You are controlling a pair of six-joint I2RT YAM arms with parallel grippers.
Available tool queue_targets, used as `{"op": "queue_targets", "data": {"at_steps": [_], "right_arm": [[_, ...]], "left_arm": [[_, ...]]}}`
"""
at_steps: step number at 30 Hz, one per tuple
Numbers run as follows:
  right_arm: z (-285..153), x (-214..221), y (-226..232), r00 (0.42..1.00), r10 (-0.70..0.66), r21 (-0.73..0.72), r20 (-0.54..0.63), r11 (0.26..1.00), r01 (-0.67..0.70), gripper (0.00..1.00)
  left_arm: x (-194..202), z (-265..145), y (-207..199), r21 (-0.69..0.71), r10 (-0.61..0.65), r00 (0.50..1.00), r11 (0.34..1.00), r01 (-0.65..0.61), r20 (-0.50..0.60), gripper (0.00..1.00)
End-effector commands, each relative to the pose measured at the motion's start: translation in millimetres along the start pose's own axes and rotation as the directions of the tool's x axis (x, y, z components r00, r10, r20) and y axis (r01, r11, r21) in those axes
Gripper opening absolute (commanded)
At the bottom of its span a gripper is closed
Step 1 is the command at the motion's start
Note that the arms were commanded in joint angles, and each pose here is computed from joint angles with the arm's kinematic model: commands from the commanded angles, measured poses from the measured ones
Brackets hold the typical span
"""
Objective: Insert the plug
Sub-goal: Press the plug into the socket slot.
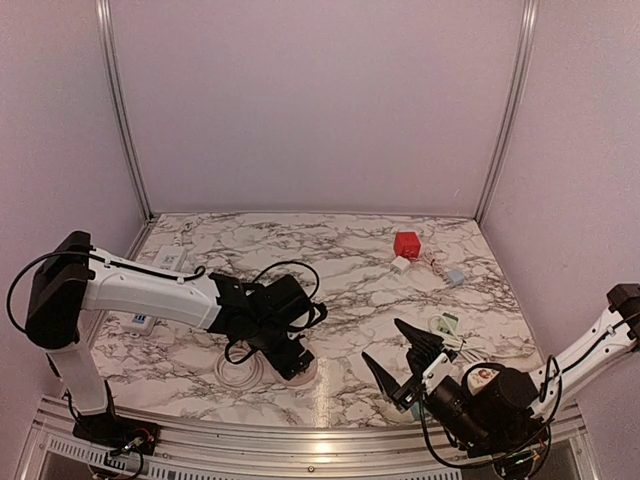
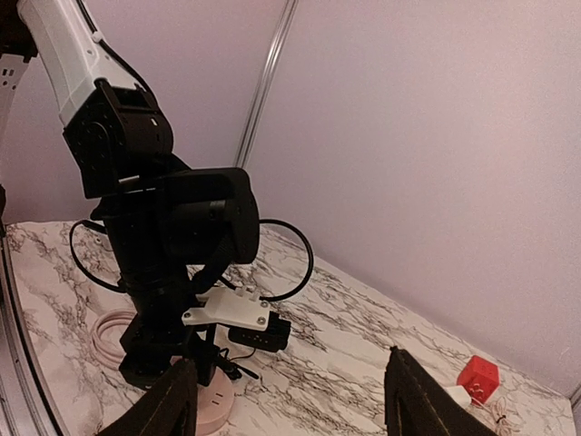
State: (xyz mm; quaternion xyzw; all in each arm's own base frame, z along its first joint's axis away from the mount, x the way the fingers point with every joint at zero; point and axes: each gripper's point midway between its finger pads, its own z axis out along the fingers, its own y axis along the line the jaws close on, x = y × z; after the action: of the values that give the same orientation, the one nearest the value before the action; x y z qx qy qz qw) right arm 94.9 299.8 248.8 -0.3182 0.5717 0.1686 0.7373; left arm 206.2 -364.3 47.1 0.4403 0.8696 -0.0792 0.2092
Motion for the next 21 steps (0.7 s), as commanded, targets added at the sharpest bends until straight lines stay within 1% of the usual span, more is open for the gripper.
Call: {"op": "queue_targets", "data": {"at_steps": [1,3,5,8,10,14,17,19,21], "right_arm": [[6,-14,-1,1.000,0.025,0.018,0.017,1.000,-0.025,0.65],[6,-14,0,1.000,0.021,0.015,0.017,1.000,-0.022,0.65],[6,-14,-1,1.000,0.018,0.018,0.015,1.000,-0.018,0.65],[5,-14,-2,1.000,0.021,0.019,0.016,1.000,-0.021,0.65],[6,-14,0,1.000,0.018,0.015,0.017,1.000,-0.018,0.65],[6,-13,0,1.000,0.011,0.022,0.010,1.000,-0.012,0.65],[7,-13,1,1.000,0.007,0.016,0.010,1.000,-0.007,0.65],[7,-13,2,1.000,0.001,0.018,0.007,1.000,-0.001,0.65],[7,-12,2,1.000,0.000,0.020,0.006,1.000,-0.001,0.65]], "left_arm": [[0,-39,25,-0.137,-0.026,0.998,0.990,0.033,0.054,0.99],[-10,-61,29,-0.153,-0.038,0.992,0.987,0.057,0.122,0.99],[-16,-78,28,-0.134,-0.046,0.984,0.989,0.070,0.174,0.99],[-17,-89,18,-0.079,-0.041,0.978,0.995,0.058,0.207,0.99],[-13,-86,11,-0.056,-0.026,0.981,0.998,0.038,0.194,0.99],[0,-67,-5,-0.031,0.031,0.992,0.999,-0.028,0.121,0.99],[6,-51,-2,-0.068,0.053,0.997,0.997,-0.048,0.063,0.98],[7,-43,3,-0.103,0.049,0.998,0.994,-0.044,0.046,0.95],[4,-39,5,-0.120,0.042,0.998,0.992,-0.036,0.050,0.85]]}}
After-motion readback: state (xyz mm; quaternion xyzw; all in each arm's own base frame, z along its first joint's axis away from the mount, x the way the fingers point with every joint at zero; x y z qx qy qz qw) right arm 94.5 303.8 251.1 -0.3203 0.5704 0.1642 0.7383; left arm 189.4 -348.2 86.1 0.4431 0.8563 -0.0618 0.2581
